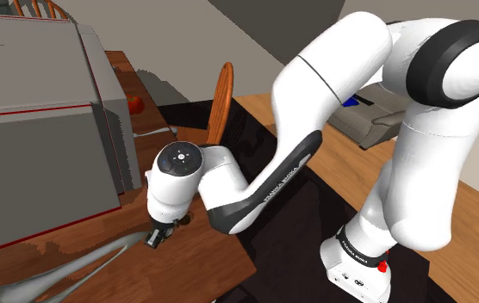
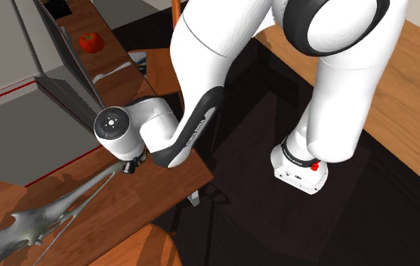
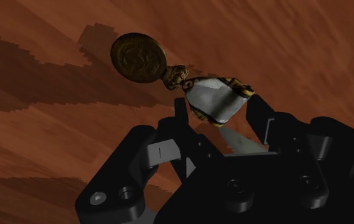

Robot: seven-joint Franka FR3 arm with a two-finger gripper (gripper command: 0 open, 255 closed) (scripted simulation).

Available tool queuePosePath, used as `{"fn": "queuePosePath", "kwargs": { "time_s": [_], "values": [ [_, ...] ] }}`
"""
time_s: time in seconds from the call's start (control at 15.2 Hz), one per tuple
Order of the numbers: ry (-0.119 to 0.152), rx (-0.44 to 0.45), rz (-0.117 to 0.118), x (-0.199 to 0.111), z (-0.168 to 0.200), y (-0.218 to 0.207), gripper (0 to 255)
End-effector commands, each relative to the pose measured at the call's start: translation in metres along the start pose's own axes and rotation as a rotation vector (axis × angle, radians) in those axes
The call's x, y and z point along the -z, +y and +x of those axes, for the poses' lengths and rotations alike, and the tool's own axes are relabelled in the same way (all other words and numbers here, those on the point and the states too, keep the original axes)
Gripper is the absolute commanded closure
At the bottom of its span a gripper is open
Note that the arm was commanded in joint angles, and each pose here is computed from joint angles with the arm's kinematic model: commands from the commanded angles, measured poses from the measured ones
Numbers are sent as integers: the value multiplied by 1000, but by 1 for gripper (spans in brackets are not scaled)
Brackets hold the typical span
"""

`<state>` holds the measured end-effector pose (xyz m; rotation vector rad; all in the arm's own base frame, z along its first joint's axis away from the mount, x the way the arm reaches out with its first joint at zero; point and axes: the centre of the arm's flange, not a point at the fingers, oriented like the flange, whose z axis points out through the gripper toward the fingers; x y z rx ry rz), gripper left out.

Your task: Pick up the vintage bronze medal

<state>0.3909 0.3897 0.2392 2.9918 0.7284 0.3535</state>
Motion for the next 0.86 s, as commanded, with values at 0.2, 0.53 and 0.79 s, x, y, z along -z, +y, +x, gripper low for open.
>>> {"fn": "queuePosePath", "kwargs": {
  "time_s": [0.2, 0.53, 0.79],
  "values": [
    [-1, 0, 0, 25, 6, 3, 255],
    [-1, 0, 0, 51, 11, 5, 255],
    [-1, 0, 0, 62, 14, 6, 255]
  ]
}}
